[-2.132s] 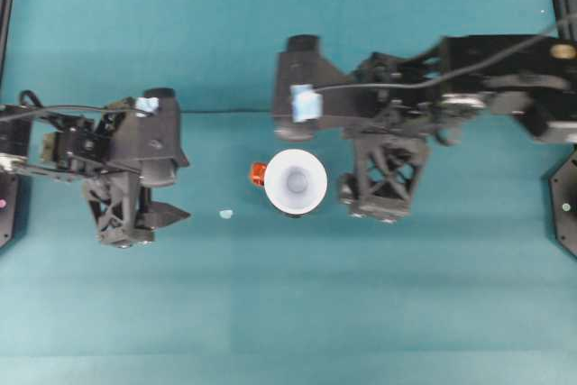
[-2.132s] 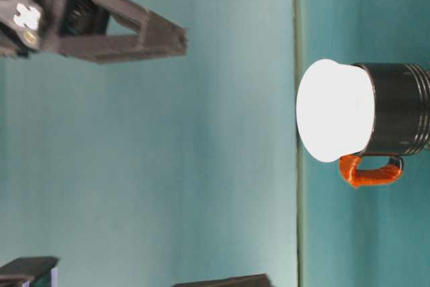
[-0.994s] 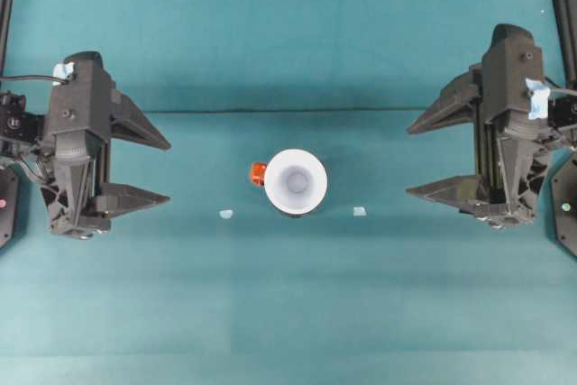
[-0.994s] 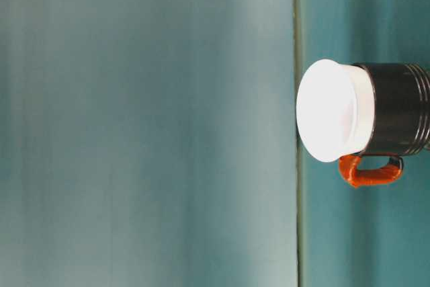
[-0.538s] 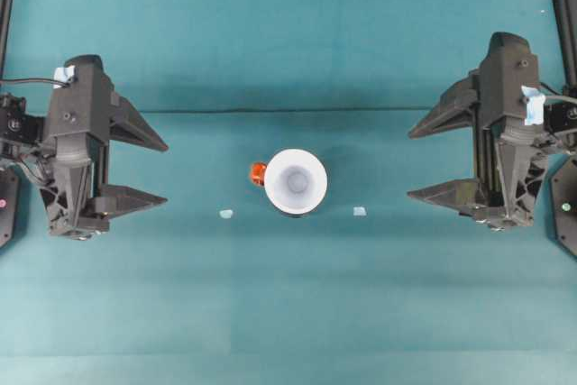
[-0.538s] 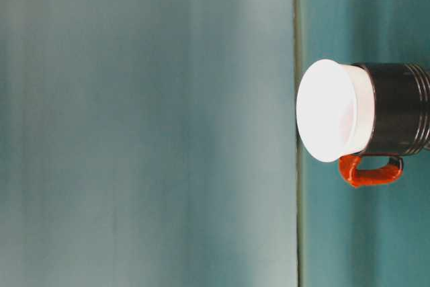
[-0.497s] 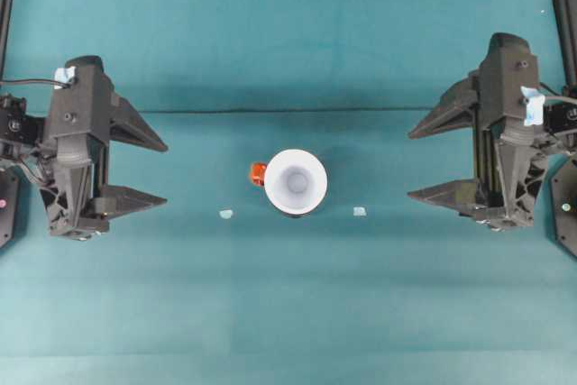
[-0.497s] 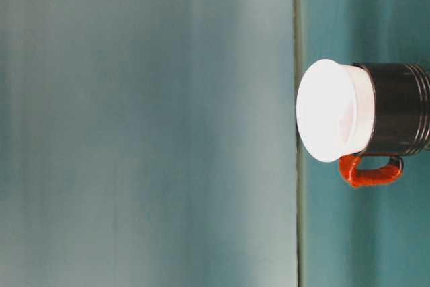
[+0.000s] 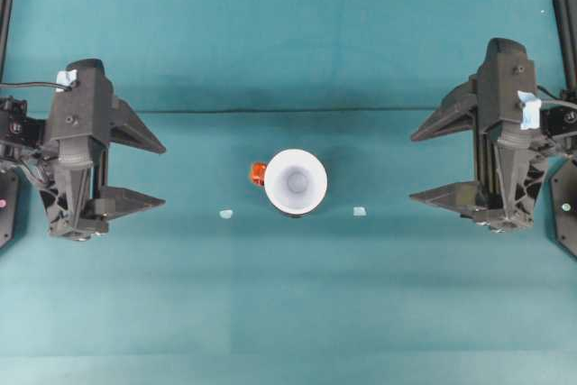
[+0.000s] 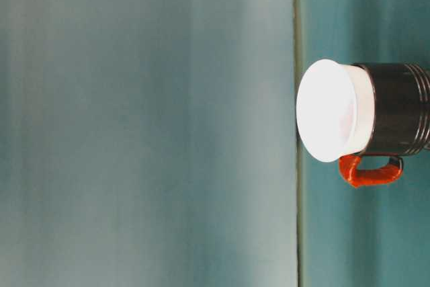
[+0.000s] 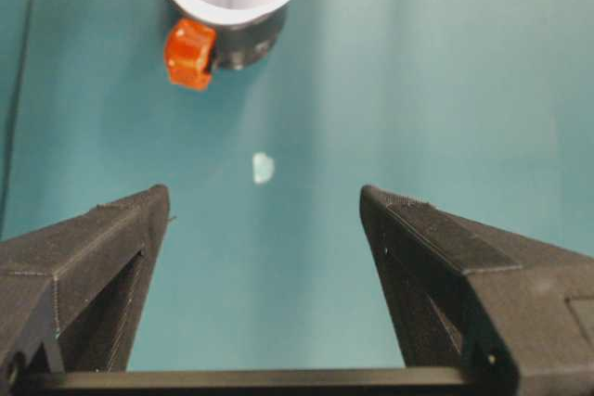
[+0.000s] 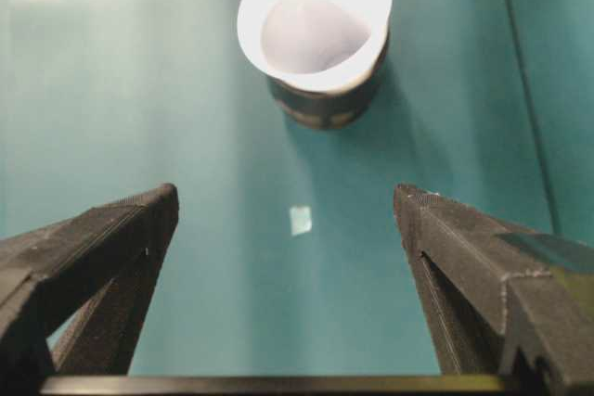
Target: Put the paper cup into the moved red handle cup holder.
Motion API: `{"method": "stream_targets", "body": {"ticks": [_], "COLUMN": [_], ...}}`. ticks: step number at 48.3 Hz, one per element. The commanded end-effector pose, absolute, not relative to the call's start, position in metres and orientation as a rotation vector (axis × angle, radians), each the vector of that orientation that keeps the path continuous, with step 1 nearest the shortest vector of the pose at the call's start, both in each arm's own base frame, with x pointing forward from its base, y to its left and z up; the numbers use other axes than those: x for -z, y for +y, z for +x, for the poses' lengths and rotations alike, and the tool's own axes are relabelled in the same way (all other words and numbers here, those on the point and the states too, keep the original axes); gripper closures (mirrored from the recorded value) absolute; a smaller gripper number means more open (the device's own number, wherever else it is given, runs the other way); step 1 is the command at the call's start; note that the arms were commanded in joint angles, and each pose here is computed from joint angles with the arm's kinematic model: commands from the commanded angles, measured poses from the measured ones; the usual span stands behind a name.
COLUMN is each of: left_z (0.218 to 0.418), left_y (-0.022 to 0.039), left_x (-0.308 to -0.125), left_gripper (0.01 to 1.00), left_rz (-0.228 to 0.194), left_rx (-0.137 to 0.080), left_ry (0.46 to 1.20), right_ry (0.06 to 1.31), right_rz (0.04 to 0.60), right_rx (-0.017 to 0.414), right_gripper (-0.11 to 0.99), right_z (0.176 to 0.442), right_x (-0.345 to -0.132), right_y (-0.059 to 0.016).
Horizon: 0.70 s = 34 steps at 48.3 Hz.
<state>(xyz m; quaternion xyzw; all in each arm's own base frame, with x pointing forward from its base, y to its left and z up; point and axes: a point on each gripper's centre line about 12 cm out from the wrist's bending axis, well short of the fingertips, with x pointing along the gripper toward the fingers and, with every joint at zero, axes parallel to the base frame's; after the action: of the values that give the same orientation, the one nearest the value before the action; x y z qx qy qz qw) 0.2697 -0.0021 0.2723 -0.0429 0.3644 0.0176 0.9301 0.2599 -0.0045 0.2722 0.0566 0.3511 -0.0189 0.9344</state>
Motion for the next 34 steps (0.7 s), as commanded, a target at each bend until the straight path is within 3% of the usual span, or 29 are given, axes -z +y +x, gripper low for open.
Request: {"method": "stream_targets", "body": {"ticks": [1,9,34], "left_z": [0.2710,0.2702,0.2740], "left_y": [-0.0016,-0.0028,-0.0034], "left_x": [-0.2771,-0.2748,-0.2751], "left_gripper": [0.121,0.121,0.121], "left_rz": [-0.102,-0.135,-0.134], "left_rx": [-0.042,-0.052,-0.045], "left_ry": [0.728,0.733,0.691], "right_ry": [0.698,0.704,0.723], "right_rz": [0.115,0.116,0.119], "right_rx": [0.035,0.036,0.036], "right_gripper": [-0.01,-0.01,-0.01], "right_z": [0.2604,0.2596,0.2571], "right_x": [-0.2769,-0.2745,-0.2675], "right_y": [-0.0037,-0.0037,-0.0035]}}
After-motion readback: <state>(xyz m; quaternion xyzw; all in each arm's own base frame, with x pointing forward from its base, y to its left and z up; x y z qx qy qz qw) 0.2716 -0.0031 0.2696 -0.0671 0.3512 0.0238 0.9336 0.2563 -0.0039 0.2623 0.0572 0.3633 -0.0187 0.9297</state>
